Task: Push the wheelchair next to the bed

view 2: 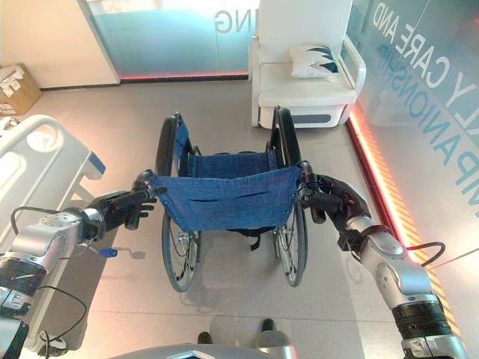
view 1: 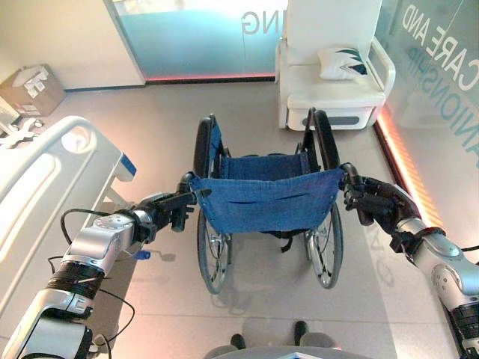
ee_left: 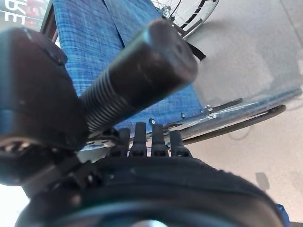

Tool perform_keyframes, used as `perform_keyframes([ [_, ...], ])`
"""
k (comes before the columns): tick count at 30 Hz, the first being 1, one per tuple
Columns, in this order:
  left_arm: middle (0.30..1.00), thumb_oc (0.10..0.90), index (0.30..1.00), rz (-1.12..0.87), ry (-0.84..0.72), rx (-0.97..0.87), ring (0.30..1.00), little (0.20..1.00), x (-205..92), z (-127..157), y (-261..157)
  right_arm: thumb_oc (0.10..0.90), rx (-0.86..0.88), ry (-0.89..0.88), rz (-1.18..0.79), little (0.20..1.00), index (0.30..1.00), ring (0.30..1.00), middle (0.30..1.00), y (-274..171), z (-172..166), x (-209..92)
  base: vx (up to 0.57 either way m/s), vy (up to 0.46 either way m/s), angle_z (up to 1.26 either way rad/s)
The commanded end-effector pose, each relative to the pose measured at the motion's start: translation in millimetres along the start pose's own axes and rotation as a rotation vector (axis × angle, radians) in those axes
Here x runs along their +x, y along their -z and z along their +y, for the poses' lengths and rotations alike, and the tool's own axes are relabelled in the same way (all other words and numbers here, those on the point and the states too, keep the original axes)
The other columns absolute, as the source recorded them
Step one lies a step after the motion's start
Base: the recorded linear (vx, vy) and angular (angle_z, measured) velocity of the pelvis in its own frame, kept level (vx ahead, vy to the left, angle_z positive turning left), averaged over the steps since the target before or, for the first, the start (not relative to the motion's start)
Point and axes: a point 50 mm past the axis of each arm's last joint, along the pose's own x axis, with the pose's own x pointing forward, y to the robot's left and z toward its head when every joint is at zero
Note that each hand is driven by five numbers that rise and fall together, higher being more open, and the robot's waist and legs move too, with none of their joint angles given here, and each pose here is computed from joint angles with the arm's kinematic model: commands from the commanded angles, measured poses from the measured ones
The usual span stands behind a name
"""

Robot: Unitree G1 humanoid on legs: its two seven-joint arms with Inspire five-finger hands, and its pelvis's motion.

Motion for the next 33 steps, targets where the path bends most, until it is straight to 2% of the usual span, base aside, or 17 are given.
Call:
perform_keyframes([
  [1, 0.335, 0.424, 0.335, -0.047, 0.114, 0.068, 0.335, 0.335, 15, -25, -31, 0.4, 0.024, -0.474, -0.348, 0.3, 0.3, 0.3, 0.3, -69, 84, 10, 0.01, -0.008, -0.04],
  [2, 0.3, 0.4, 0.3, -0.055, 0.137, 0.074, 0.3, 0.3, 17, -29, -32, 0.4, 0.025, -0.476, -0.347, 0.3, 0.3, 0.3, 0.3, -68, 85, 9, 0.02, -0.009, -0.06],
  [14, 0.3, 0.4, 0.3, -0.098, 0.171, 0.028, 0.3, 0.3, 20, -43, -37, 0.4, 0.041, -0.464, -0.344, 0.3, 0.3, 0.3, 0.3, -67, 88, 14, 0.01, -0.002, -0.04],
  [27, 0.3, 0.4, 0.3, -0.28, 0.024, -0.084, 0.3, 0.3, 19, -33, -56, 0.4, 0.042, -0.389, -0.338, 0.3, 0.3, 0.3, 0.3, -68, 84, 24, 0.0, 0.0, -0.01],
  [33, 0.3, 0.4, 0.3, -0.384, -0.033, -0.103, 0.3, 0.3, 13, -30, -64, 0.4, 0.096, -0.348, -0.349, 0.3, 0.3, 0.3, 0.3, -64, 81, 25, 0.03, 0.054, 0.0],
])
